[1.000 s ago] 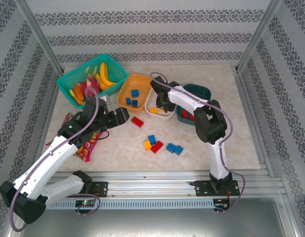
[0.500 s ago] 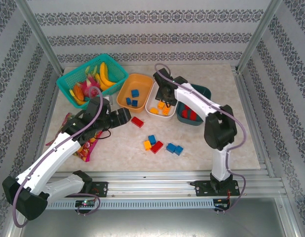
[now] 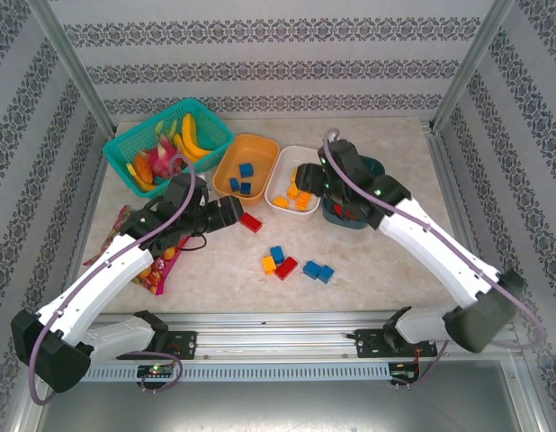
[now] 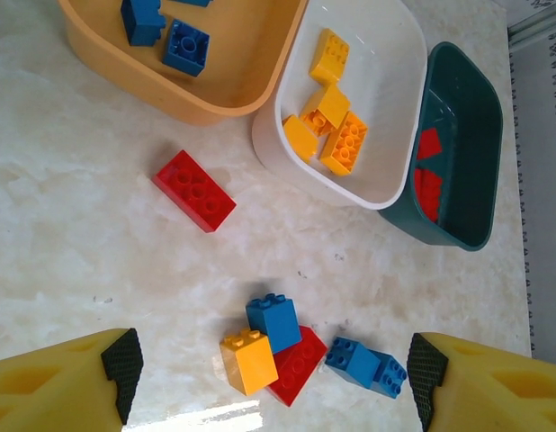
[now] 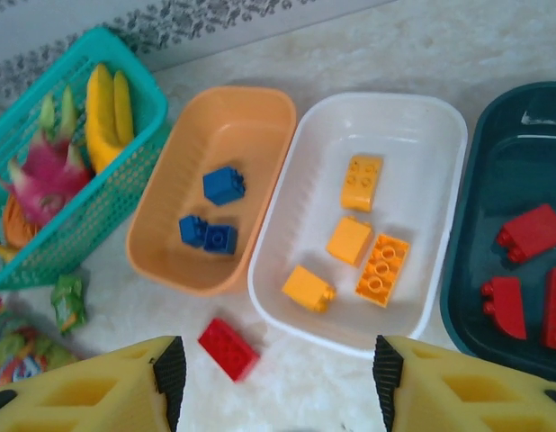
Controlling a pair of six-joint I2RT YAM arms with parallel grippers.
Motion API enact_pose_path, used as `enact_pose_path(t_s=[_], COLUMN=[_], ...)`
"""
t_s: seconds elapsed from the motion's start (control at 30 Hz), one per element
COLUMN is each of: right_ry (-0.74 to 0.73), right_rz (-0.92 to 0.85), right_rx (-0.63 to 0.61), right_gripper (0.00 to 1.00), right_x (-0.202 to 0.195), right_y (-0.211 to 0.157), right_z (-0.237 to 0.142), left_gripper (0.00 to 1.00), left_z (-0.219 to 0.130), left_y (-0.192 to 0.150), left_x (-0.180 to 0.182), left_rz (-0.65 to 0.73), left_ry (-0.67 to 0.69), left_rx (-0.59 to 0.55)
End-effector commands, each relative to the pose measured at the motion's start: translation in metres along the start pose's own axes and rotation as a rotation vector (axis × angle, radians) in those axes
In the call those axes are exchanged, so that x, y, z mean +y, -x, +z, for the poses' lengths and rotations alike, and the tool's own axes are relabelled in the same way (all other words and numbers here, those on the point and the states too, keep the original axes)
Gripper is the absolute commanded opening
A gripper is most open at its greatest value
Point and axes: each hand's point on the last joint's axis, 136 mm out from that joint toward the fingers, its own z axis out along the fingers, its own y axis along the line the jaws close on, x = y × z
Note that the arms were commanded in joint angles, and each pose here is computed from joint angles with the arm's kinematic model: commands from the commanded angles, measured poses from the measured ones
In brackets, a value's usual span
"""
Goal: Sort the legos into containers by color
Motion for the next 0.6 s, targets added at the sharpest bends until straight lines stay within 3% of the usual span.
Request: enact_pose_path(t_s=[0.0,0.3,0.57], right_ry=[0.1,0.136,0.137], right_rz=[-0.065,-0.054,-0.024], right_rx=[0.046,0.255,0.333], right_gripper=[0.62,0.62,0.63], right_x=[0.003,-0.037,-0.055], right_y=[-0.03,-0.126,-0.162], right_z=[-0.011,-0.037,-0.042], left_gripper=[0.79,0.76,0.78], left_z=[0.01,0.057,0.111], left_y=[-0.015,-0.07,-0.1], left_x=[-0.002,-0.003,-0.003], left_rz=[0.001,0.099,0.117], left_ry=[0.008,0.101,0.334], left_rx=[0.052,0.264,0.397])
